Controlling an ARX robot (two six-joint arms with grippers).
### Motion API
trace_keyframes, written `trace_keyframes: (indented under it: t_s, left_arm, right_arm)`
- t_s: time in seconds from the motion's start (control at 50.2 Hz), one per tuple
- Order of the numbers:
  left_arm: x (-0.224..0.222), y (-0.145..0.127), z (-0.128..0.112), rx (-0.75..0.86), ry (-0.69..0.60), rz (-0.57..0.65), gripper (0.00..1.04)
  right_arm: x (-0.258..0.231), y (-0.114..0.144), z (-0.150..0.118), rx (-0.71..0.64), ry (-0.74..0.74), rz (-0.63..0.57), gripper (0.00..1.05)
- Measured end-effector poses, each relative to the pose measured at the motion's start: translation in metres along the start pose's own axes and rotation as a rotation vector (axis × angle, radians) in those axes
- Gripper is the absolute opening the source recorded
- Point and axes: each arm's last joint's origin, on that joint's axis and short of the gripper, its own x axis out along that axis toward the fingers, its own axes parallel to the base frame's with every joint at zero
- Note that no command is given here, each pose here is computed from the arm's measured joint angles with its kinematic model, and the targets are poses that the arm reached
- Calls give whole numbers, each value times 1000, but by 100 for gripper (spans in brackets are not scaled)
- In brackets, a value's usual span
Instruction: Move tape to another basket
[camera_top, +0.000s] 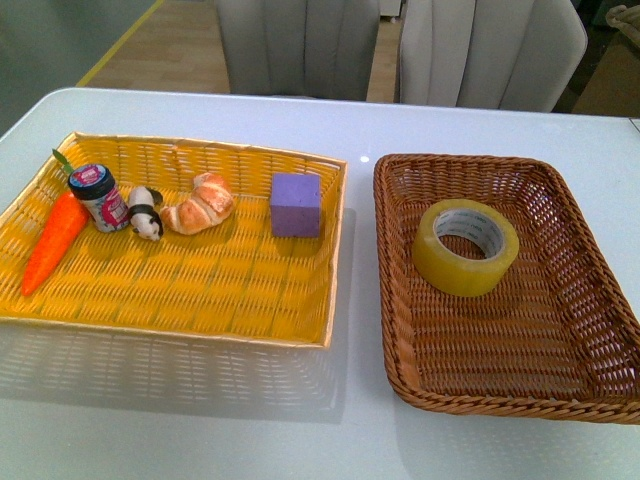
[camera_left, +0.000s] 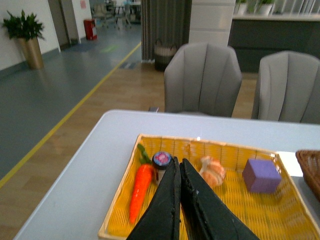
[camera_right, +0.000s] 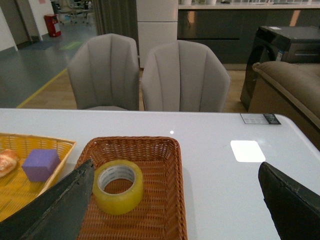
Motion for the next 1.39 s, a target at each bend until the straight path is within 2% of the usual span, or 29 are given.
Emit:
trace_keyframes:
  t_s: [0.418,0.498,0.817,0.857,0.916,1.394]
  left_arm:
    - [-6,0,-1,-1,-8,1,3]
    - [-6,0,-1,0,-9,1,23]
    - [-6,0,-1,0,-9,0,76]
    - [-6,0,-1,0,-9,0,86]
    - [-6,0,-1,0,-9,1,97]
    - [-6,0,-1,2,-9,1,96]
  right_arm:
    - [0,0,0,0,0,0,96]
    - [0,0,0,0,0,0,96]
    - [0,0,0,0,0,0,96]
    - [0,0,0,0,0,0,96]
    - [0,0,0,0,0,0,96]
    - [0,0,0,0,0,0,96]
